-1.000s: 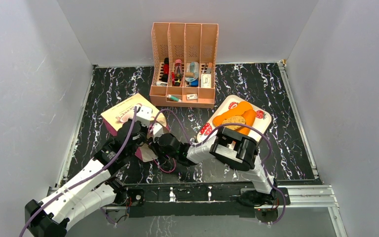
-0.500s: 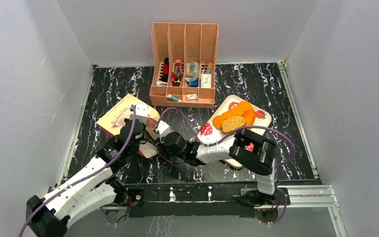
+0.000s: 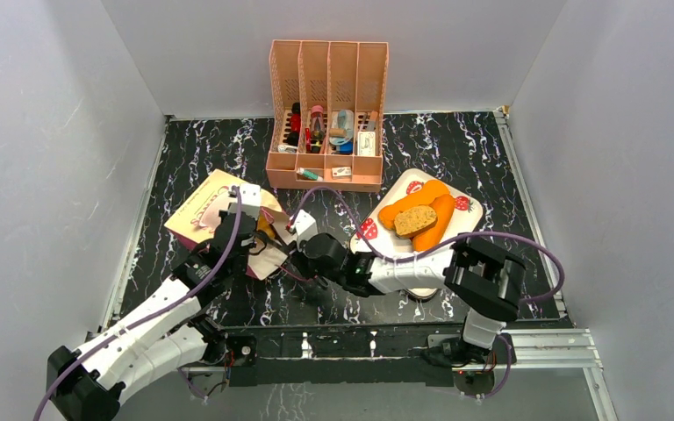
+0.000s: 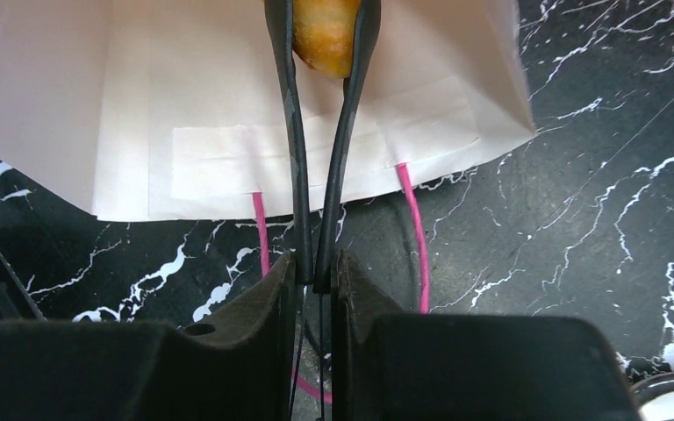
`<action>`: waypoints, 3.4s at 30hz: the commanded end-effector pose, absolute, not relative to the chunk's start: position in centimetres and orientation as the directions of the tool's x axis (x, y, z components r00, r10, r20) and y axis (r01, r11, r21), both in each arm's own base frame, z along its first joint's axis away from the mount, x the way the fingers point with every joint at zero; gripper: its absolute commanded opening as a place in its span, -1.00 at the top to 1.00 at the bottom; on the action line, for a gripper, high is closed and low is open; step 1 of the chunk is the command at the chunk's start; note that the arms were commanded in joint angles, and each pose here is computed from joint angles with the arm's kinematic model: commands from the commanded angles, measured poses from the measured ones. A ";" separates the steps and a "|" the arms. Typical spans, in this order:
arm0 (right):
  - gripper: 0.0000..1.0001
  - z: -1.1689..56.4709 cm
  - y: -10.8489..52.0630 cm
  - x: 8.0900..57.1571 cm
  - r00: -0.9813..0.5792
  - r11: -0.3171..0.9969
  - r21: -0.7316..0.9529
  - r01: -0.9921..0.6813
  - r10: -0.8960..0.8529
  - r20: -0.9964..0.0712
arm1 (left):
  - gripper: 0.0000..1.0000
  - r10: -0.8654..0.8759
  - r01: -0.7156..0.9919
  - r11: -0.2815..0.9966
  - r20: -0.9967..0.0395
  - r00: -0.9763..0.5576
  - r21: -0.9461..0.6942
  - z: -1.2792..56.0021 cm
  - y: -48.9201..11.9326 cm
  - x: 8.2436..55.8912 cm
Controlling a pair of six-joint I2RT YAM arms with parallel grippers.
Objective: Take the fake bread out of the paper bag
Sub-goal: Take out the fake bread from the paper bag, then place the fake bread in the container.
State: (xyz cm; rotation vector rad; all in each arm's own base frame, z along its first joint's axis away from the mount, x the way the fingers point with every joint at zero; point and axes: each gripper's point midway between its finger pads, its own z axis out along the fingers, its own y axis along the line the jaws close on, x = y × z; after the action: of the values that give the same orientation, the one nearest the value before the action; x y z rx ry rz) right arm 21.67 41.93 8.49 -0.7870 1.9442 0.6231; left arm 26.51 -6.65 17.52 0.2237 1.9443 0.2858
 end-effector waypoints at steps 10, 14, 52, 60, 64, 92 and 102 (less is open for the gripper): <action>1.00 14.3 38.0 20.5 -0.348 0.710 0.111 -0.696 -0.199 -0.916 | 1.00 0.296 -0.074 0.933 -0.867 -0.401 0.353 18.3 -5.4 27.1; 1.00 14.4 35.3 19.8 -0.371 0.740 0.107 -0.664 -0.201 -0.907 | 1.00 0.315 -0.081 0.921 -0.851 -0.420 0.381 18.5 -5.5 27.8; 1.00 19.8 6.4 19.6 -0.237 0.877 0.248 0.413 0.366 -0.900 | 1.00 0.187 -0.001 0.979 -0.901 -0.392 0.204 18.8 -6.4 28.9; 1.00 19.1 4.3 19.5 -0.228 0.823 0.255 0.508 0.414 -0.881 | 1.00 0.160 0.014 0.986 -0.916 -0.367 0.166 19.5 -6.5 28.3; 1.00 17.9 4.5 20.6 -0.271 0.811 0.222 0.541 0.418 -0.867 | 1.00 0.150 0.025 0.988 -0.924 -0.352 0.151 19.9 -6.7 28.1; 1.00 9.2 3.7 26.9 -0.454 0.831 0.174 0.528 0.449 -0.769 | 1.00 0.142 0.053 0.990 -0.933 -0.330 0.132 20.1 -7.3 27.9; 0.99 8.1 3.8 26.1 -0.462 0.814 0.218 0.539 0.502 -0.731 | 1.00 0.136 0.057 0.991 -0.935 -0.326 0.125 20.2 -7.4 27.8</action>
State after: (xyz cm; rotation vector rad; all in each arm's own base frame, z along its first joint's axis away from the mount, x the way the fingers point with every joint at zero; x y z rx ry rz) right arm 25.54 3.27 7.89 0.7312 2.1680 -0.1202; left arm 27.77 -7.03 19.49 0.1553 1.9366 0.1155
